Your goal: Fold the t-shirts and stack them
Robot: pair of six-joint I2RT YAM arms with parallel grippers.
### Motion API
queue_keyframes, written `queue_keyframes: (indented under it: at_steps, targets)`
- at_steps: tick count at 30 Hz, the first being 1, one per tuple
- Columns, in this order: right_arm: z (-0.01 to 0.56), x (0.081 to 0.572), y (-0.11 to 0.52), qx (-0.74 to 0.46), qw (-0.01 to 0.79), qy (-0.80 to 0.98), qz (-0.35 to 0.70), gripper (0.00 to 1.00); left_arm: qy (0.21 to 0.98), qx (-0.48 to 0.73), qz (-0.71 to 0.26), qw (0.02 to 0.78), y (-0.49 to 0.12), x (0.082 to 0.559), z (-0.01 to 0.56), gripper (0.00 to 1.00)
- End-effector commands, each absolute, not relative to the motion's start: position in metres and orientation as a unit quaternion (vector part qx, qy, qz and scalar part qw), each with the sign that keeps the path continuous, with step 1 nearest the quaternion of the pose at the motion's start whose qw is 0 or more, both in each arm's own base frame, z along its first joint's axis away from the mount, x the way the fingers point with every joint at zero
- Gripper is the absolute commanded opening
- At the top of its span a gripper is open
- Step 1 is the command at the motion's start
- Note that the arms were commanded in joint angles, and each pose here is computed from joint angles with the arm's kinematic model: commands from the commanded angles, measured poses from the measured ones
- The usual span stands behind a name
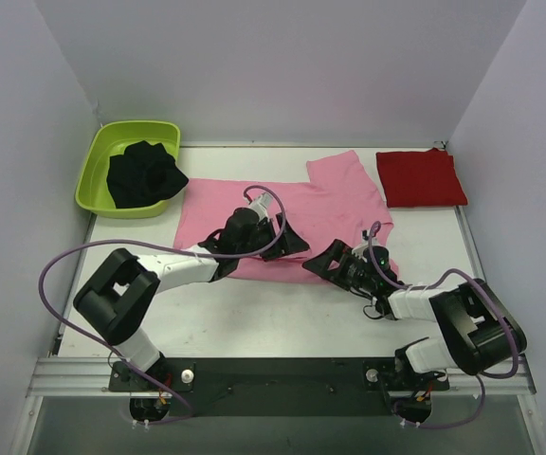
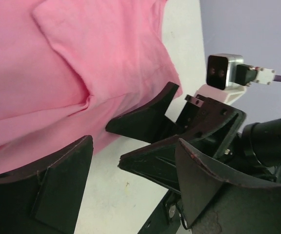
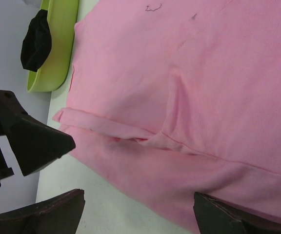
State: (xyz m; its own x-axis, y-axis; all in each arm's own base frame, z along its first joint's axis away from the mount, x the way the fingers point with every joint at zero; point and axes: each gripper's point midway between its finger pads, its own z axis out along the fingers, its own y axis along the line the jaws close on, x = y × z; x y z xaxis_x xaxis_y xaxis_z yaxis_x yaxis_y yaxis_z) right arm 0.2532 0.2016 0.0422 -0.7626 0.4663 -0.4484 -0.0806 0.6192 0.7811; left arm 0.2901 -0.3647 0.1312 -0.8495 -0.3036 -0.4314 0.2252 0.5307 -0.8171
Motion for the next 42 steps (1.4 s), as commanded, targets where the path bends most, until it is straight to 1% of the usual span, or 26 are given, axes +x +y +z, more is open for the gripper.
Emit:
queue_keyframes:
  at_steps: [1, 3, 4, 8, 25, 42]
  targets:
    - [0.040, 0.256, 0.201, 0.117, 0.336, 0.832, 0.426, 0.98, 0.860, -0.055, -0.414, 0.292, -0.350, 0.295, 0.116, 0.81]
    - [0.038, 0.255, 0.200, 0.119, 0.333, 0.833, 0.424, 0.98, 0.866, -0.069, -0.397, 0.295, -0.340, 0.293, 0.112, 0.82]
    - [0.037, 0.256, 0.200, 0.120, 0.333, 0.834, 0.424, 0.98, 0.874, -0.087, -0.381, 0.289, -0.332, 0.290, 0.100, 0.83]
    - [0.036, 0.256, 0.201, 0.119, 0.331, 0.834, 0.424, 0.98, 0.871, -0.115, -0.372, 0.298, -0.318, 0.292, 0.093, 0.84]
    - [0.037, 0.252, 0.199, 0.117, 0.330, 0.836, 0.423, 0.98, 0.873, -0.141, -0.369, 0.286, -0.318, 0.307, 0.061, 0.84]
    - [0.034, 0.251, 0.200, 0.117, 0.324, 0.837, 0.426, 0.98, 0.870, -0.155, -0.369, 0.288, -0.310, 0.329, 0.049, 0.84]
